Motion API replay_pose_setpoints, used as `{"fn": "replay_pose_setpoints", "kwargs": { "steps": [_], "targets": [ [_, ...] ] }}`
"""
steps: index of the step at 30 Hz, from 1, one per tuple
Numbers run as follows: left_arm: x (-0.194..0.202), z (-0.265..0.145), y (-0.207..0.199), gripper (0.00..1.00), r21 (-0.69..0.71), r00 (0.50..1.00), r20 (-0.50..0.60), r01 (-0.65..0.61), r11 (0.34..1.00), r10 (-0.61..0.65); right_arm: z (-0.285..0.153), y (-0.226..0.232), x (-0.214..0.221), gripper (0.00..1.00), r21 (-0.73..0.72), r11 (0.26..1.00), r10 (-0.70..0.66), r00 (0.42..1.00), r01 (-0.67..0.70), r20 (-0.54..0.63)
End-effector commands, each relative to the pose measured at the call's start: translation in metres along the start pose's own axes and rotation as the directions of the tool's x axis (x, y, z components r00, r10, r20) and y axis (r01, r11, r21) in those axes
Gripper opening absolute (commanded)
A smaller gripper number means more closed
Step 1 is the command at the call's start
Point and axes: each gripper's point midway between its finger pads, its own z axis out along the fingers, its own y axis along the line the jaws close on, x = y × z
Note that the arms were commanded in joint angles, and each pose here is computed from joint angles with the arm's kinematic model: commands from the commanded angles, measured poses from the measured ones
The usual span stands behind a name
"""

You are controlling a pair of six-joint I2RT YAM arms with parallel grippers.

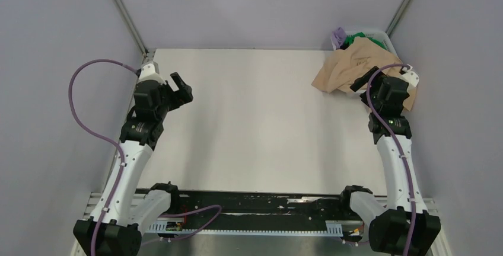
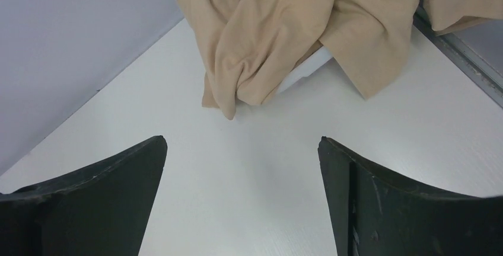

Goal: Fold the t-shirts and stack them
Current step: Grab crumpled tshirt from bin with the right arm

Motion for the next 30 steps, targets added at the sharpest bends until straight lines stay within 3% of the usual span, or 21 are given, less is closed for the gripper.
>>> {"fn": "replay_pose_setpoints", "kwargs": {
  "steps": [1, 4, 8, 14, 20, 23, 25, 27, 29, 30],
  "targets": [
    [-0.005, 0.001, -0.011, 1.0, 0.043, 1.0, -0.01, -0.018, 0.999, 0.018, 0.003, -0.002, -0.009, 1.0, 0.023, 0.998, -0.063, 0.998, 0.063, 0.017],
    [-0.015, 0.007, -0.014, 1.0, 0.023, 1.0, -0.018, -0.023, 0.999, 0.024, 0.019, -0.003, -0.011, 1.0, 0.047, 0.992, -0.121, 0.993, 0.121, 0.001],
    [-0.025, 0.016, -0.014, 1.0, -0.005, 0.999, -0.021, -0.033, 0.999, 0.033, 0.048, -0.006, -0.031, 1.0, 0.135, 0.987, -0.089, 0.996, 0.084, 0.03],
    [-0.029, 0.022, -0.013, 1.0, -0.018, 0.999, -0.007, -0.046, 0.999, 0.046, 0.121, -0.003, -0.046, 1.0, 0.134, 0.986, -0.097, 0.995, 0.099, -0.022],
    [-0.027, 0.016, -0.004, 1.0, -0.063, 1.0, 0.001, -0.029, 0.998, 0.029, 0.184, -0.002, -0.03, 0.97, 0.134, 0.983, -0.116, 0.989, 0.128, -0.093],
    [-0.023, 0.013, -0.004, 1.0, -0.047, 1.0, -0.001, -0.029, 0.998, 0.029, 0.209, -0.004, -0.014, 0.9, 0.114, 0.981, -0.143, 0.98, 0.16, -0.141],
    [-0.025, 0.011, -0.002, 1.0, -0.058, 1.0, 0.008, -0.023, 0.998, 0.023, 0.226, -0.001, -0.001, 0.78, 0.08, 0.982, -0.158, 0.971, 0.174, -0.178],
    [-0.028, 0.008, 0.0, 1.0, -0.072, 1.0, 0.025, -0.012, 0.997, 0.014, 0.235, 0.002, -0.001, 0.38, 0.065, 0.984, -0.154, 0.971, 0.168, -0.181],
    [-0.03, 0.006, -0.001, 1.0, -0.068, 0.999, 0.032, -0.011, 0.998, 0.013, 0.237, 0.011, -0.013, 0.08, 0.045, 0.984, -0.163, 0.974, 0.172, -0.158],
    [-0.03, 0.004, -0.001, 1.0, -0.063, 0.999, 0.034, -0.01, 0.998, 0.013, 0.233, 0.017, -0.023, 0.01, 0.037, 0.984, -0.171, 0.976, 0.177, -0.136]
  ]
}}
